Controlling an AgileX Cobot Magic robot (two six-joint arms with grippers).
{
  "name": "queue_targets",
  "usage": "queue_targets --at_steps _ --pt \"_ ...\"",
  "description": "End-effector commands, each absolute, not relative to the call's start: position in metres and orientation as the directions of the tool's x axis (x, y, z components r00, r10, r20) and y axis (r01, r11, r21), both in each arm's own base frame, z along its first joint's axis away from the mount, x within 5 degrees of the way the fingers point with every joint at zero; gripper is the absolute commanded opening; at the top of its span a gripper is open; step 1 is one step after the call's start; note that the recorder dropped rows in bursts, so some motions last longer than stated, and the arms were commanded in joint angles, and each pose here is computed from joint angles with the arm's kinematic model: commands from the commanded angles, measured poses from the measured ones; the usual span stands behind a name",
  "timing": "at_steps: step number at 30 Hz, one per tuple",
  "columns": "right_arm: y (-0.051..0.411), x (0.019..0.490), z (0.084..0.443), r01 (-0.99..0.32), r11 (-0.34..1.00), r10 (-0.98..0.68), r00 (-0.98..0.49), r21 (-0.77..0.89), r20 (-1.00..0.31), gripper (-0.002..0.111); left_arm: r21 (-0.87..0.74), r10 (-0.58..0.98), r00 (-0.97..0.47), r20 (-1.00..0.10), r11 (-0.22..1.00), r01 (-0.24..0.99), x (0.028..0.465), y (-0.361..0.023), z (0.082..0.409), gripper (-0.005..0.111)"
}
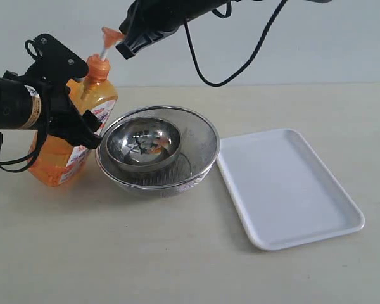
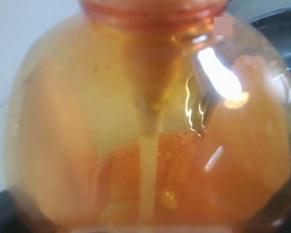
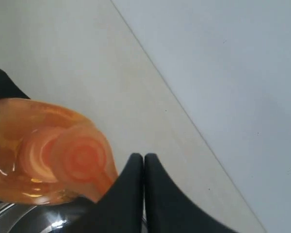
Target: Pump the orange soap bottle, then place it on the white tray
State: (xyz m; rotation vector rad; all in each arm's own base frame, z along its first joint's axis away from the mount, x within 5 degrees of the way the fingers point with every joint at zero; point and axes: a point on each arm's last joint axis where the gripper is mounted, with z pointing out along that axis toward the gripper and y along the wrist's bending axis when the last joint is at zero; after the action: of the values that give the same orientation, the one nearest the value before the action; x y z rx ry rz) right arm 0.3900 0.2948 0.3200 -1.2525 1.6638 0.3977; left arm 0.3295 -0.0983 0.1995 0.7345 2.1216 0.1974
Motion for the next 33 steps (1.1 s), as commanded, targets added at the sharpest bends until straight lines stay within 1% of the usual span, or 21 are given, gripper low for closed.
queue_targets --at_steps 1,19,24,33 --pt "0.292 0.389 0.32 -0.878 0.397 -0.559 -0.001 -0.267 -0.829 0.0 0.391 0.575 -0.435 -0.693 0.807 0.444 0.33 -0.102 0.205 0.005" --pt "0.292 0.386 0.318 -0.892 0.384 -0.565 -0.024 -0.237 -0.825 0.0 0.391 0.575 -0.435 -0.693 0.807 0.444 0.33 -0.102 0.205 0.005" --pt "0.287 0.393 0.325 -0.841 0.447 -0.566 -0.002 -0.305 -0.824 0.0 0.391 0.575 -0.435 -0.693 0.807 0.444 0.33 -0.102 0.205 0.005" --pt "0.282 0.389 0.345 -0.81 0.463 -0.555 0.052 -0.36 -0.83 0.0 0.391 0.575 -0.435 -0.693 0.807 0.444 0.33 -0.102 0.205 0.005"
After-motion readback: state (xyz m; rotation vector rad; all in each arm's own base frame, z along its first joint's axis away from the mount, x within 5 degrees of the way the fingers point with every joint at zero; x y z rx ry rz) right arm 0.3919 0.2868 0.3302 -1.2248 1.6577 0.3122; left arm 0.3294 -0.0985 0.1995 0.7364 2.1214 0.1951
